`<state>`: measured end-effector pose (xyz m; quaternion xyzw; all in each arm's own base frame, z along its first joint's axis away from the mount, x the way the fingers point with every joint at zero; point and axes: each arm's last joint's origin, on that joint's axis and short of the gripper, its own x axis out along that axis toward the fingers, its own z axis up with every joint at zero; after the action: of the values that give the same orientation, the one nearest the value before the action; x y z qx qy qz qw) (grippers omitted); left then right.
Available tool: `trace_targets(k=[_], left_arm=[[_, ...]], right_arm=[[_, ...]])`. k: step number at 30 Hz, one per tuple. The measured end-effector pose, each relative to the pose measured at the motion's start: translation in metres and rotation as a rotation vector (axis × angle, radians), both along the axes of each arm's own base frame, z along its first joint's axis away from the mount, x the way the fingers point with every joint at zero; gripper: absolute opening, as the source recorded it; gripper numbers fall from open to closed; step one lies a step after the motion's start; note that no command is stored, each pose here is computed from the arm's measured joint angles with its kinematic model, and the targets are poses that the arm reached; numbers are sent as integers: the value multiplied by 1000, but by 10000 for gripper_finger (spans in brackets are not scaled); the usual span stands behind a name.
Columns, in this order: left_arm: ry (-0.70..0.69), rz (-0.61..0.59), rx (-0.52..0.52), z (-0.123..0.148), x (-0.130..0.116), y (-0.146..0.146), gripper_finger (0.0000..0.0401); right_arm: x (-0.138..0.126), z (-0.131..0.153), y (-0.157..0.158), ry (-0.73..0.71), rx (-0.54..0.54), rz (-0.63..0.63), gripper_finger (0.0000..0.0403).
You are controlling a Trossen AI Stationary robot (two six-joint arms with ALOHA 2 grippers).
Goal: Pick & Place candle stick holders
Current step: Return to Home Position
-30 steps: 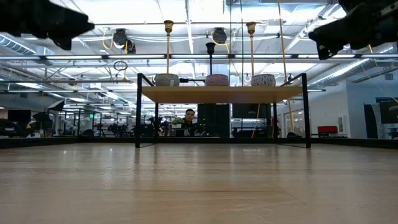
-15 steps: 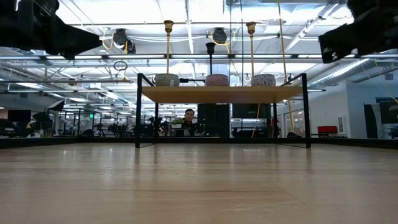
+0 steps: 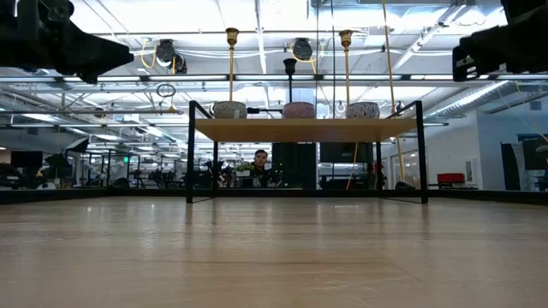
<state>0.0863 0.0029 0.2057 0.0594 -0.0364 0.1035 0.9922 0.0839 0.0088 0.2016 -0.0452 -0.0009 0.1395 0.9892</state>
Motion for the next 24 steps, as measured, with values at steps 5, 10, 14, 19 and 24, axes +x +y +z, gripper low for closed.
trace_targets(k=[5, 10, 14, 19, 24], left_arm=[[-13, -33, 3, 1, 0, -1, 149], [-64, -97, 34, -10, 6, -3, 150], [-63, -97, 32, -25, 10, -3, 150], [-55, -98, 22, -25, 10, -3, 150], [-41, -91, 23, -26, 10, -3, 150]], right_arm=[[7, -17, 0, -9, -2, -1, 59], [10, -25, 0, -44, 2, -2, 59], [11, -25, 0, -87, 2, -1, 59], [11, -24, 0, -108, 4, -3, 59], [12, -25, -3, -91, 73, -112, 59]])
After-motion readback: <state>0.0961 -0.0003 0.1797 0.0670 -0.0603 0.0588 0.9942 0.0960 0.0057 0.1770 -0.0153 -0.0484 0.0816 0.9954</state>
